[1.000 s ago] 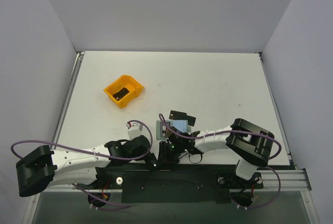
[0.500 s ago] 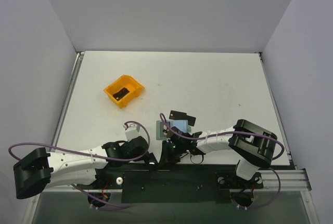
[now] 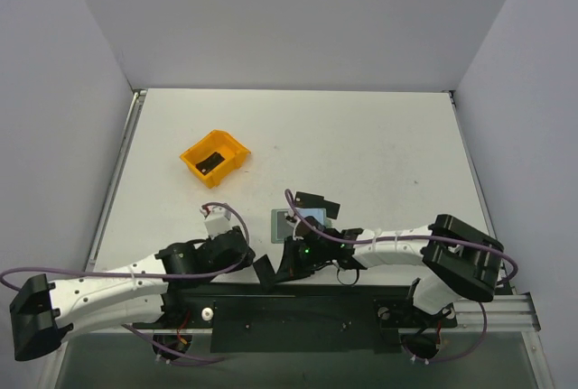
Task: Put the credit cards into the card holder
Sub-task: Pick up the credit card at the corner of the board.
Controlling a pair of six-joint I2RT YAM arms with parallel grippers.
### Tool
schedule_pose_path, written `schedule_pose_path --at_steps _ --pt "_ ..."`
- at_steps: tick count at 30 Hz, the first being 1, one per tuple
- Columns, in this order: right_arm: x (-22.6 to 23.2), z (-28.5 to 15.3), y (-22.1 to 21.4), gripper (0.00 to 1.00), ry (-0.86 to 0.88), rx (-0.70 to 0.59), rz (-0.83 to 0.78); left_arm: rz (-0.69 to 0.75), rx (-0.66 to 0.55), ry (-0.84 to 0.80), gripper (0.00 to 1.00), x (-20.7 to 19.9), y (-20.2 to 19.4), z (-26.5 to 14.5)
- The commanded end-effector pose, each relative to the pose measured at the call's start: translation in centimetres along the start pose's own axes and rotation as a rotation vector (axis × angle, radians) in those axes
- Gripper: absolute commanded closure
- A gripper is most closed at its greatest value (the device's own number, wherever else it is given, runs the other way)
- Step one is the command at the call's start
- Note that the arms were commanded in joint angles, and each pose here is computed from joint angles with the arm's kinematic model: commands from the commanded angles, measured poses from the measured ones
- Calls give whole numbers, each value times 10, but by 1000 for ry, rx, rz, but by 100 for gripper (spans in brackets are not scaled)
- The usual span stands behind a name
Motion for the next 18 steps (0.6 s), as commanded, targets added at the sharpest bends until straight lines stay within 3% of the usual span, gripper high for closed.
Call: schedule_pose_path --at_steps 1,8,18 --pt "5 -15 11 100 15 -80 -70 -38 -127 -42 54 -11 34 -23" --pt "22 -42 31 100 89 -156 -143 -90 -241 -175 39 -17 61 -47" --pt "53 -119 78 100 313 -346 -208 -100 -350 -380 33 -50 94 -78"
Point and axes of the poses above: each gripper's point midway between its finger pads, its own z axis out along the fingers, its own x axis along the line the jaws close on, y = z × x, the point moved 7 cm from there along -z, back along the fingers, and after that the axes turned 5 degrees about z, right-handed, at the moved point
